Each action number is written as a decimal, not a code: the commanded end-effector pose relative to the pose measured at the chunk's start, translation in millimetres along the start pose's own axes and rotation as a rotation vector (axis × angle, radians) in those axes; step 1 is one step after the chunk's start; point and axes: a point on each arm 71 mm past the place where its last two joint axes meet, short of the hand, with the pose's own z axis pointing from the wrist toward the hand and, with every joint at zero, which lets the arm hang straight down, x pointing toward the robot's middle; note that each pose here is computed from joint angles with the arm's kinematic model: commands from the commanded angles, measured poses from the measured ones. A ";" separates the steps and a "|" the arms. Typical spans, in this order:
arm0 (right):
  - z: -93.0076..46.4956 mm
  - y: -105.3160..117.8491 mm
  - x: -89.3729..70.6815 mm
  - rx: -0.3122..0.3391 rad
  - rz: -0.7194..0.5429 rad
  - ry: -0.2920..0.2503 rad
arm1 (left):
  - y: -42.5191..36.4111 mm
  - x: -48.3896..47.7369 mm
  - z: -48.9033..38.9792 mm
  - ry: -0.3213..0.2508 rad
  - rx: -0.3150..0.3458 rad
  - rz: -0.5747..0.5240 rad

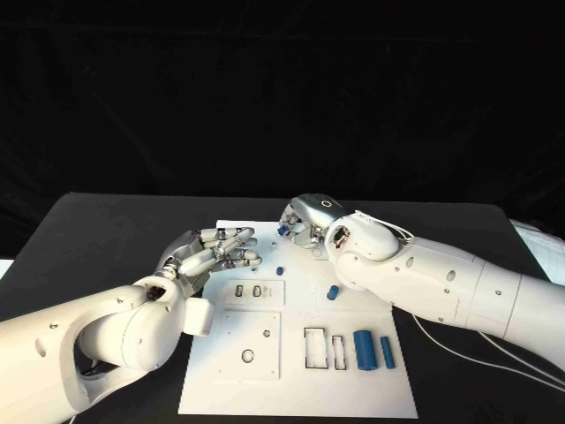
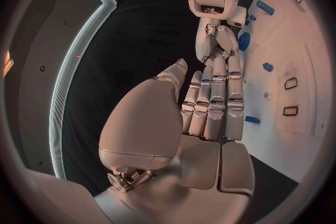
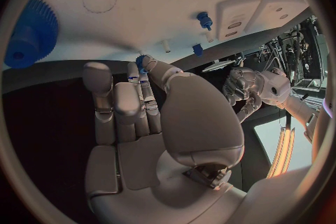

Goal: Assemble the parts on the task board

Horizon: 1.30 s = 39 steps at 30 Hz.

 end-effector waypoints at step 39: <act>-24.3 -17.4 -24.2 0.061 0.071 -0.036 | -2.2 -1.8 0.4 0.026 0.002 -0.011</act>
